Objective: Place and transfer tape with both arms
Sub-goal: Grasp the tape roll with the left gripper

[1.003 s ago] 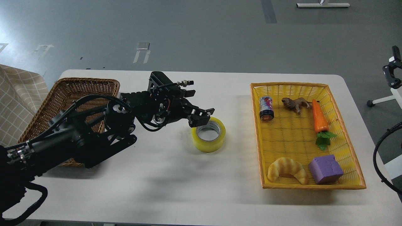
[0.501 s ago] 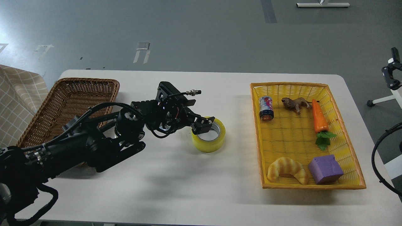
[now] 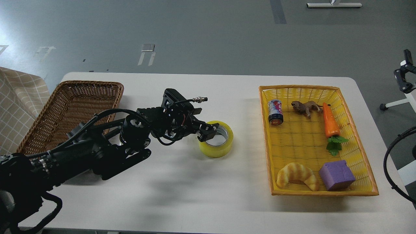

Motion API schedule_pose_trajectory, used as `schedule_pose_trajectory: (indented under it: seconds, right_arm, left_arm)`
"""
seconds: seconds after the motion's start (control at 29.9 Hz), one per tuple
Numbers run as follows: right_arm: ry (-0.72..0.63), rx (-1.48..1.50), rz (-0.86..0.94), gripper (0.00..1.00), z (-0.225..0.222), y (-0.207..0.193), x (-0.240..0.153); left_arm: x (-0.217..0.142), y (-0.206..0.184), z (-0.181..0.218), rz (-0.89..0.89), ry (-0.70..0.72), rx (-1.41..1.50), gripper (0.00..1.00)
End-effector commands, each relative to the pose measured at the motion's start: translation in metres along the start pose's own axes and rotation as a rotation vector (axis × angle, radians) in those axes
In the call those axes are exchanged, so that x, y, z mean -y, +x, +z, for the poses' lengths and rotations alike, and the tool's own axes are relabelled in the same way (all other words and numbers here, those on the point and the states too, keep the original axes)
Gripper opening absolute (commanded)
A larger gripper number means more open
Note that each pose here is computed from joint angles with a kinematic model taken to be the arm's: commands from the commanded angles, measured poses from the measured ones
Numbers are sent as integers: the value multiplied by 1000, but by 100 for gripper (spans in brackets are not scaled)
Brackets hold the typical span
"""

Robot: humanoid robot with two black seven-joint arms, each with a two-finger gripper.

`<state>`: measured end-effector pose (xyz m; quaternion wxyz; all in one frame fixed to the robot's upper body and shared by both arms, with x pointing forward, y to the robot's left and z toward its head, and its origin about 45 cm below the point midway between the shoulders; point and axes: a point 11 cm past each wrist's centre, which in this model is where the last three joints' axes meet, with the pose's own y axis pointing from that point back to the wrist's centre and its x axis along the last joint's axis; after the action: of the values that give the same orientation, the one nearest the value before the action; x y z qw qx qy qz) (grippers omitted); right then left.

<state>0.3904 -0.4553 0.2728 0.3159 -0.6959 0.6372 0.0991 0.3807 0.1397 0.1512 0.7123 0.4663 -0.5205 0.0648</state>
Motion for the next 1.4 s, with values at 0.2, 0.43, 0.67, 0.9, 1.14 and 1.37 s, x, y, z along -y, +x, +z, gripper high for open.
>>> schedule_pose_trajectory:
  seconds: [0.2, 0.43, 0.67, 0.9, 1.14, 1.37]
  right_arm:
    - [-1, 9, 0, 100, 4, -1, 0]
    - [-1, 9, 0, 100, 4, -1, 0]
    - [-1, 9, 0, 100, 4, -1, 0]
    - [-1, 9, 0, 100, 4, -1, 0]
    - [-1, 11, 0, 100, 4, -1, 0]
    - [-1, 9, 0, 100, 4, -1, 0]
  left_arm:
    - [1, -9, 4, -28, -8, 18, 78]
    - [2, -10, -2, -34, 19, 16, 73]
    - [3, -12, 0, -35, 14, 13, 67]
    - [3, -13, -1, -39, 17, 9, 62]
    - [6, -14, 2, -41, 11, 4, 62]
    - [7, -23, 6, -66, -1, 14, 62]
